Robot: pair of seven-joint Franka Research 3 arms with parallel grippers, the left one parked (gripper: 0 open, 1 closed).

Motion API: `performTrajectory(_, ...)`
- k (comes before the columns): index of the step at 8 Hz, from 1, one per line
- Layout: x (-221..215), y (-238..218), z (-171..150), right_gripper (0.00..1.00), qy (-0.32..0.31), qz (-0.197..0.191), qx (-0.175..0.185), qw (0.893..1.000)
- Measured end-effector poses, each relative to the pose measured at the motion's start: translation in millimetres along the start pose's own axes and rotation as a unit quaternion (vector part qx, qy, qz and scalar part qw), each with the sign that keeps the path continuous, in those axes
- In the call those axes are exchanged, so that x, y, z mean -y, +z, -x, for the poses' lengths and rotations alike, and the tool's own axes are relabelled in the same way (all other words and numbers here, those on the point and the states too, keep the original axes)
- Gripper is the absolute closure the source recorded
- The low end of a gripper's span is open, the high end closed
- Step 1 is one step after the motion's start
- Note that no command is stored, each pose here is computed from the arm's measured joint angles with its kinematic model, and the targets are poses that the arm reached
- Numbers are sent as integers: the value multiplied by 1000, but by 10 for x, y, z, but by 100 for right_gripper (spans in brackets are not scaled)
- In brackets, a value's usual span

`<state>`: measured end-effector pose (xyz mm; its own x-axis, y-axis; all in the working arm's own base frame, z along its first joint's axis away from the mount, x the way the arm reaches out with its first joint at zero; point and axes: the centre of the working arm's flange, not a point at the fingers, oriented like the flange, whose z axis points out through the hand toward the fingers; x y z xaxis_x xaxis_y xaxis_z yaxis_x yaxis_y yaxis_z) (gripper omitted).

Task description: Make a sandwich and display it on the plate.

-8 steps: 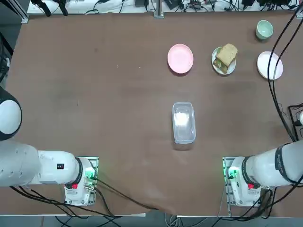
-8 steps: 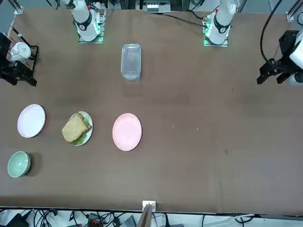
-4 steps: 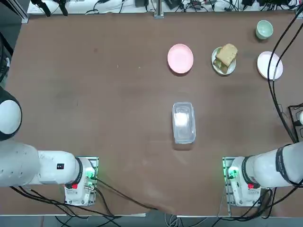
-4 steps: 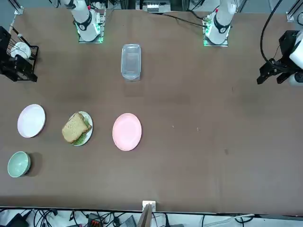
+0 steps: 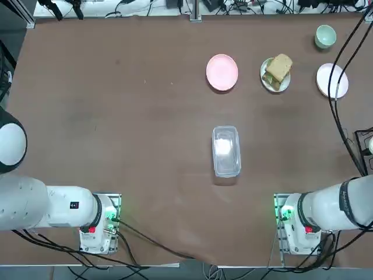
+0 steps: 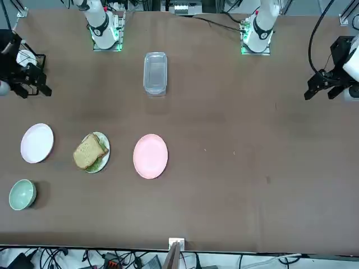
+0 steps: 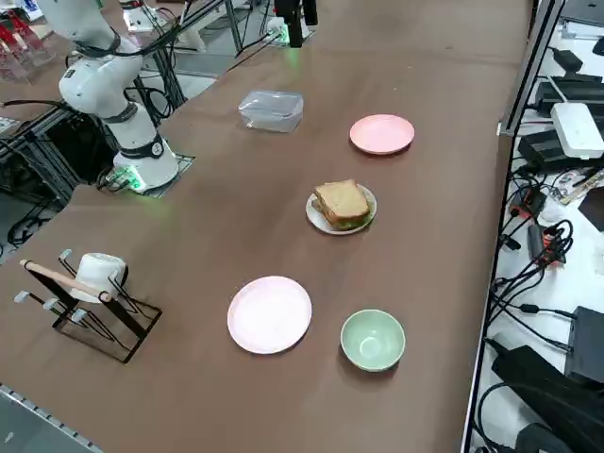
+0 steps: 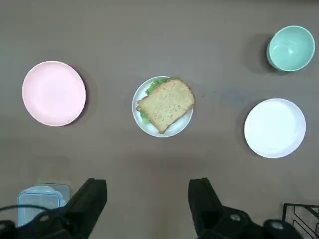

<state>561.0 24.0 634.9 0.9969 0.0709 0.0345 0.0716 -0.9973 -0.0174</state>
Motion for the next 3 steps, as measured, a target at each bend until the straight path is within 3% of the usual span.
performTrajectory(3, -90, -1, 3, 0, 7, 0, 0, 1000)
